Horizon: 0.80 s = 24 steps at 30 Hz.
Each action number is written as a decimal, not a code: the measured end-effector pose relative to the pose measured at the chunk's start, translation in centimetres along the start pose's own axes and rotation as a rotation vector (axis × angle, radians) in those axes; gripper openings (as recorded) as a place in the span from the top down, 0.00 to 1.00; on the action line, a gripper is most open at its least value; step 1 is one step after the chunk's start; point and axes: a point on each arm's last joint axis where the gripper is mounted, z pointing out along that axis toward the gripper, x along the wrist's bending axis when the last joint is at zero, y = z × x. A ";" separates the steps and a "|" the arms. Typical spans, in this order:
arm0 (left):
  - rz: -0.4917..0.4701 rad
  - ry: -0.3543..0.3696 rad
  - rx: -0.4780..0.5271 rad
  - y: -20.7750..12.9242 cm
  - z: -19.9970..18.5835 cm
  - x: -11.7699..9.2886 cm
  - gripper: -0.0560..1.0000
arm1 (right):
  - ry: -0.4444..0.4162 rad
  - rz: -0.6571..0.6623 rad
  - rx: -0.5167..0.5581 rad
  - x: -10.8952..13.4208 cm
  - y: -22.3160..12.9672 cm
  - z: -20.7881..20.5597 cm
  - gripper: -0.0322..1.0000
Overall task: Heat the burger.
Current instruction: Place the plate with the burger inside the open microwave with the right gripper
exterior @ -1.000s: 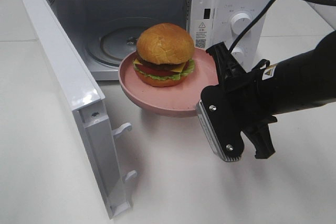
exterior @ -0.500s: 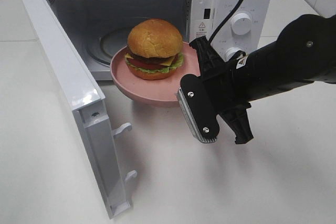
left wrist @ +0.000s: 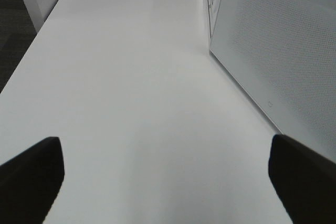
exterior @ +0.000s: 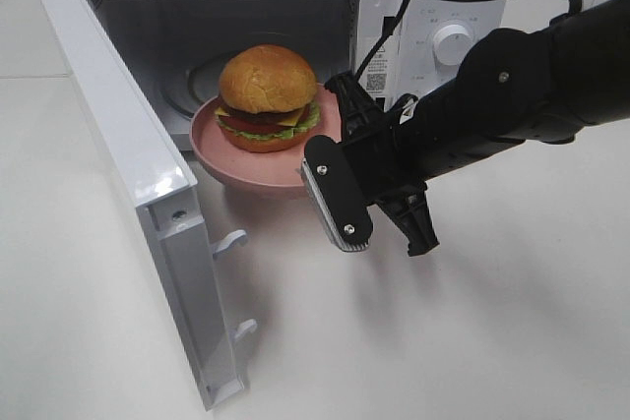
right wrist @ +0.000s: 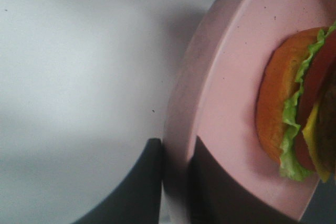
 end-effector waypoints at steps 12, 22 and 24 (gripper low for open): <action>0.000 0.000 0.000 0.0 0.0 0.0 0.02 | -0.023 0.006 -0.009 -3.0 -0.1 2.5 0.89; 0.000 0.000 0.000 0.0 0.0 0.0 0.02 | -0.024 0.047 -0.012 -4.4 -0.3 4.9 0.89; 0.000 0.000 0.000 0.0 0.0 0.0 0.02 | -0.028 0.055 -0.010 -4.6 -0.3 5.2 0.89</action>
